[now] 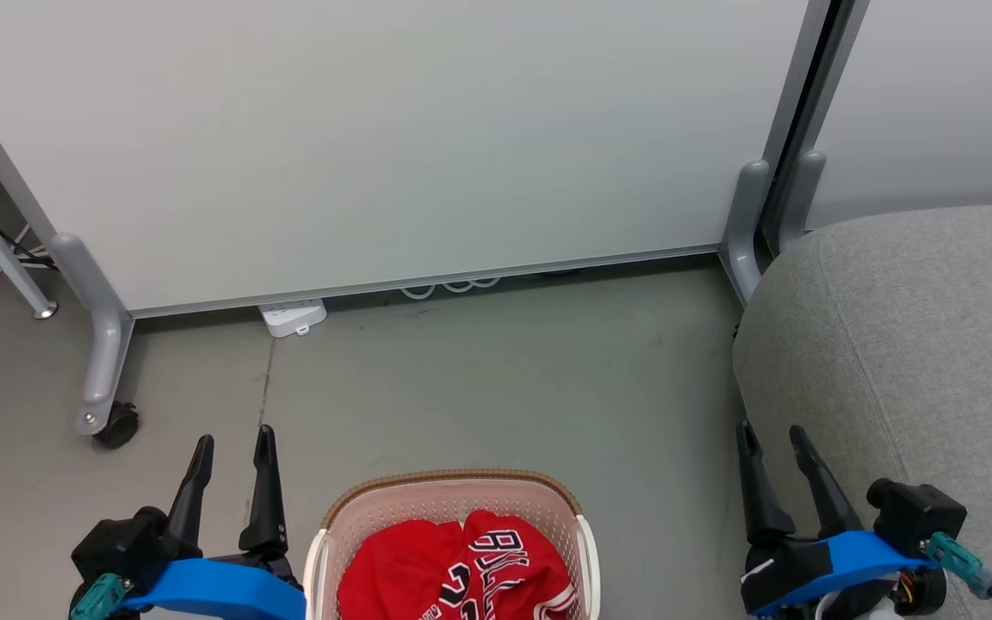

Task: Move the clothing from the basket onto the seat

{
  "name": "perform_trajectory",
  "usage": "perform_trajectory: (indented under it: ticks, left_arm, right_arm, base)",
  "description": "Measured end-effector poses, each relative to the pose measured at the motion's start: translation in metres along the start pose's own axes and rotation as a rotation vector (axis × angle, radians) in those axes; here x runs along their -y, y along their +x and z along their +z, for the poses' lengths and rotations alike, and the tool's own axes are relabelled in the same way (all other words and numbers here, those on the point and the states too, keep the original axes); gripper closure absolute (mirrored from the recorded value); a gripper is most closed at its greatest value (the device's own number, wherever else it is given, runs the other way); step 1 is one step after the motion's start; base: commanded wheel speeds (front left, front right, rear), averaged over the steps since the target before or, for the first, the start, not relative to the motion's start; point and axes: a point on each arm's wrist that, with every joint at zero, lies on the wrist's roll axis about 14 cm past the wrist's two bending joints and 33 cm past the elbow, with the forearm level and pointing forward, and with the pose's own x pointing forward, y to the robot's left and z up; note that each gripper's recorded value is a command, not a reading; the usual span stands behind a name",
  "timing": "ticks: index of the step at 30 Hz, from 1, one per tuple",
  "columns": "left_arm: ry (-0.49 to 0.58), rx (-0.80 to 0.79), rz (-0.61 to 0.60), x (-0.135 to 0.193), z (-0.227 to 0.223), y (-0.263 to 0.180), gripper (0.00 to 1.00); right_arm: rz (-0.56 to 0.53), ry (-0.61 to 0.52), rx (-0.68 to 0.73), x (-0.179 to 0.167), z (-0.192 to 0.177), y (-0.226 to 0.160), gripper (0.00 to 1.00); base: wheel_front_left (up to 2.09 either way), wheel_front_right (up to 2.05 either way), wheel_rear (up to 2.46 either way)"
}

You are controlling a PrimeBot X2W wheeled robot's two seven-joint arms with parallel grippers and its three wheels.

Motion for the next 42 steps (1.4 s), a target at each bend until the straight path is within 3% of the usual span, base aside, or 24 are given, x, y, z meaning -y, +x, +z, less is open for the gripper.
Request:
perform_trajectory:
  ticks: [28,42]
  left_arm:
    - [0.191,0.008,-0.049,0.007,-0.005,-0.002,0.00]
    - [0.235,0.011,-0.059,0.007,-0.006,-0.003,0.00]
  right_arm:
    - [0.060,-0.220,-0.015,-0.009,-0.009,0.000,0.00]
    - [0.077,-0.268,-0.030,-0.012,-0.016,0.000,0.00]
  base:
    - [0.00,0.00,0.00]
    - [0.00,0.00,0.00]
